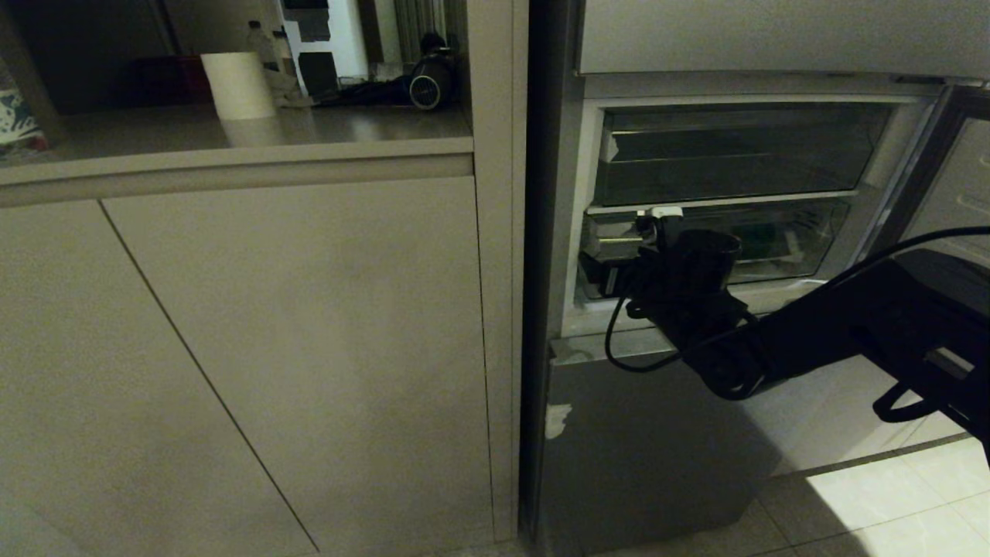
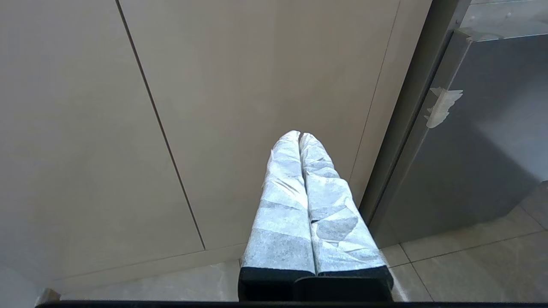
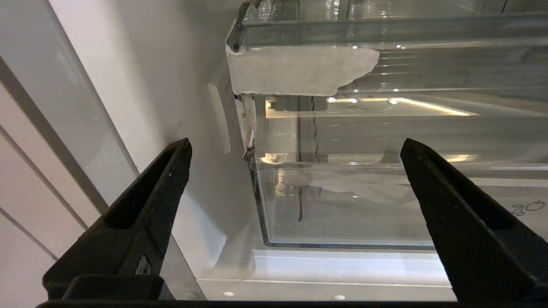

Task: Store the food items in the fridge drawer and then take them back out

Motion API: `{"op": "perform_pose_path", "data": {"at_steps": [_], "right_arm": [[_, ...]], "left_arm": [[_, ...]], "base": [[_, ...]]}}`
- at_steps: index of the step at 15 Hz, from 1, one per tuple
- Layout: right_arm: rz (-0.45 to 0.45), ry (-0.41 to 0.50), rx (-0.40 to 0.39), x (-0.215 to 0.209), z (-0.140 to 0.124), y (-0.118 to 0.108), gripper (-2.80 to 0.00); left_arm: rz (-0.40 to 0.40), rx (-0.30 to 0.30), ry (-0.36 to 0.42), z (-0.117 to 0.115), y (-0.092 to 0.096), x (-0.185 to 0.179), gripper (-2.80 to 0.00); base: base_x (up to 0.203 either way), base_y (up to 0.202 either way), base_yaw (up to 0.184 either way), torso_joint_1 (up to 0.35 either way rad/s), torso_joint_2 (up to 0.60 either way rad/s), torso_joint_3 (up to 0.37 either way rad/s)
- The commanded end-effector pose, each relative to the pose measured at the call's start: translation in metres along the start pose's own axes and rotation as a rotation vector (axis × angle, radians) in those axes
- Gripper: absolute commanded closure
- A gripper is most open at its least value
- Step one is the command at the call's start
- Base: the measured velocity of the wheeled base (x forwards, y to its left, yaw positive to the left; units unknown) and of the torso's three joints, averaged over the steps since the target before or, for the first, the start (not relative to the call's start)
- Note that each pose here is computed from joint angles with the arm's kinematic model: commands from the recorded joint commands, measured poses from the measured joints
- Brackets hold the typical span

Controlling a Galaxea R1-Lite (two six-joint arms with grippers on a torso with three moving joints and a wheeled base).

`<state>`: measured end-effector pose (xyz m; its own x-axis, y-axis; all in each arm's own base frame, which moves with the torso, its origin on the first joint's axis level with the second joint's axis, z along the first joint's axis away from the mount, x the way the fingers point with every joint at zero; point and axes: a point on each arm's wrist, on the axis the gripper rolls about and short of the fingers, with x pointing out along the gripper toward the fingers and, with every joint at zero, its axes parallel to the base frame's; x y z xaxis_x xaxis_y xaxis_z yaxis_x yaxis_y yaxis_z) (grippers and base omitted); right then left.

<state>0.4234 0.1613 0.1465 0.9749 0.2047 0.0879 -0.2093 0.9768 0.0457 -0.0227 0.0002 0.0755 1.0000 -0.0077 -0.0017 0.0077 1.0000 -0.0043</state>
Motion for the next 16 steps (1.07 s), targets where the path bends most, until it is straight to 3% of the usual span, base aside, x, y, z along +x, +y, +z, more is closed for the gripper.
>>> {"op": "perform_pose_path", "data": {"at_steps": [1,14,15,16], "right_arm": [[-0.002,-0.01,0.001,0.0026,0.0004,0.0,-2.8],[-0.002,-0.003,0.0,0.0099,-0.0045,0.0011,-2.8],[-0.001,-0.003,0.0,0.0098,-0.0045,0.0015,0.0],[0.0,-0.004,0.0,0.0097,-0.0039,0.0018,0.0]], "left_arm": [[0.0,0.0,0.001,0.0,0.0,0.0001,0.0],[0.0,0.0,0.001,0.0,0.0,0.0001,0.0],[0.0,0.0,0.001,0.0,0.0,0.0001,0.0],[0.0,0.0,0.001,0.0,0.0,0.0001,0.0]], "base": [[0.0,0.0,0.0,0.0,0.0,0.0],[0.0,0.0,0.0,0.0,0.0,0.0],[0.0,0.0,0.0,0.0,0.0,0.0],[0.0,0.0,0.0,0.0,0.0,0.0]]}}
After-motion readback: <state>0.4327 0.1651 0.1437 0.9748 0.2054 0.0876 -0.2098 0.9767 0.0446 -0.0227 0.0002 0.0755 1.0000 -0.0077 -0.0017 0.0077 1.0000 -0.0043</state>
